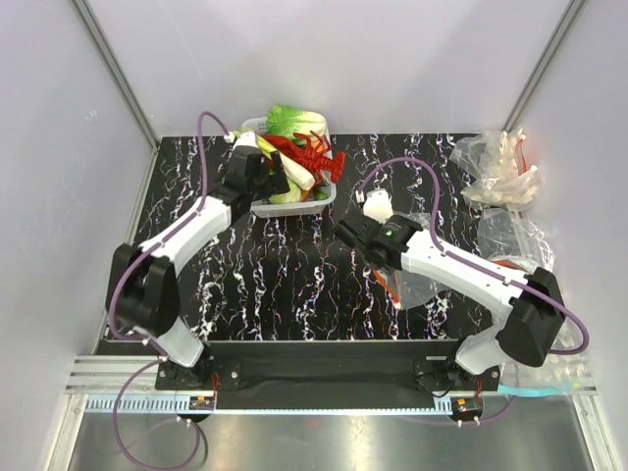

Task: Place the food in the zip-top bag and seal the zipper
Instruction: Pick up the fake vegetable from the bin.

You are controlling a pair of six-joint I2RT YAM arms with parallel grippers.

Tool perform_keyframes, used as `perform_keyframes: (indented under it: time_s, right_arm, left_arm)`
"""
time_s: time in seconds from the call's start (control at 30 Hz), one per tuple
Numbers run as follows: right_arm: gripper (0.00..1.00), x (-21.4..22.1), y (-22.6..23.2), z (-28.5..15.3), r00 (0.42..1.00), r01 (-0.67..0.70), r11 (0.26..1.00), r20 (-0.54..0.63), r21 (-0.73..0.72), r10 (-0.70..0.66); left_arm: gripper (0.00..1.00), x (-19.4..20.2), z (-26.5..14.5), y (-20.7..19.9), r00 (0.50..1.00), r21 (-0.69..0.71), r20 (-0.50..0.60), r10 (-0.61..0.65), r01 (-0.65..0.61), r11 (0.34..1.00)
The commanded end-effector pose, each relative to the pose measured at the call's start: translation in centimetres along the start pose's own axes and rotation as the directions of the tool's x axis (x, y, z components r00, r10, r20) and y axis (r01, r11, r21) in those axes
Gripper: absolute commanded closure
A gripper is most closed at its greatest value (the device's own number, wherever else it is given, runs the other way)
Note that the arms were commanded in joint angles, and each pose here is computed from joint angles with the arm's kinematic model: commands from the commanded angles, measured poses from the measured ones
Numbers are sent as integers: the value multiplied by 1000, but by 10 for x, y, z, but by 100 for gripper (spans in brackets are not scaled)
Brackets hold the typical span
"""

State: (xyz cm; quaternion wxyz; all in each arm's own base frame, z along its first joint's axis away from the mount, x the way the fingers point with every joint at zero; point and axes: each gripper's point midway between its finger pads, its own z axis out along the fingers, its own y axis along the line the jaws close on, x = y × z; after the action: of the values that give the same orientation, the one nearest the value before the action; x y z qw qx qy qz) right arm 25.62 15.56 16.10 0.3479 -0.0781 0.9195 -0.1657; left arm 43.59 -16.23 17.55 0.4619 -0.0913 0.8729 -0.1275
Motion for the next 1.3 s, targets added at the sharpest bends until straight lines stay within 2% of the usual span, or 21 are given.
perform_keyframes:
  time_s: [0.0, 0.07, 0.1, 0.2, 0.27, 0.43, 0.47, 0.5, 0.57, 0.6, 0.7, 0.73, 0.9, 1.1, 1.27]
  right_arm:
    - [100, -10, 2, -3, 999, -29, 999, 31, -38, 30]
    - [100, -11, 3, -2, 999, -23, 999, 30, -47, 25]
    - [100, -11, 4, -2, 999, -29, 998, 31, -55, 31]
    - [100, -11, 7, -2, 999, -28, 997, 28, -66, 30]
    - [100, -11, 8, 0, 999, -29, 997, 24, -65, 30]
    - [100, -11, 9, 1, 999, -34, 997, 22, -69, 35]
    - [100, -11, 10, 1, 999, -36, 997, 20, -73, 38]
    - [100, -11, 11, 1, 999, -37, 997, 19, -74, 39]
    - [100, -10, 11, 1, 999, -39, 997, 12, -72, 40]
    - [100, -8, 11, 1, 999, -40, 997, 8, -72, 40]
    - [100, -9, 8, -1, 999, -47, 996, 13, -70, 48]
    - [100, -9, 8, -1, 999, -50, 996, 14, -70, 51]
    - [100, -12, 6, -5, 998, -60, 995, 20, -77, 62]
    - [100, -13, 6, -6, 997, -68, 994, 27, -84, 70]
    - [100, -18, 12, -8, 996, -74, 991, 32, -115, 78]
  left_arm:
    - [1, -12, 20, -3, 991, -22, -24, 134, -134, 991]
    - [1, 1, 39, -3, 983, -22, -79, 166, -168, 985]
    - [1, -9, 42, -10, 982, -9, -67, 174, -175, 984]
    - [1, 1, 60, -7, 974, -29, -121, 189, -194, 981]
    - [1, 19, 71, 0, 961, -49, -190, 199, -212, 976]
    - [1, 41, 85, 5, 949, -48, -264, 172, -191, 980]
    - [4, 42, 86, 2, 949, -36, -266, 167, -183, 982]
    - [14, 41, 85, 1, 951, -26, -264, 160, -173, 985]
    - [30, 35, 78, -3, 962, 7, -231, 149, -152, 988]
    - [46, 30, 73, -5, 967, 17, -213, 138, -138, 990]
    - [69, 8, 53, -9, 985, 54, -137, 103, -97, 994]
    - [70, -8, 41, -14, 991, 74, -93, 92, -86, 994]
    - [75, -29, 9, -19, 997, 124, -36, 62, -57, 991]
    - [76, -63, -38, -30, 995, 192, 101, 7, -27, 981]
    - [75, -68, -61, -29, 988, 220, 150, -24, -10, 975]
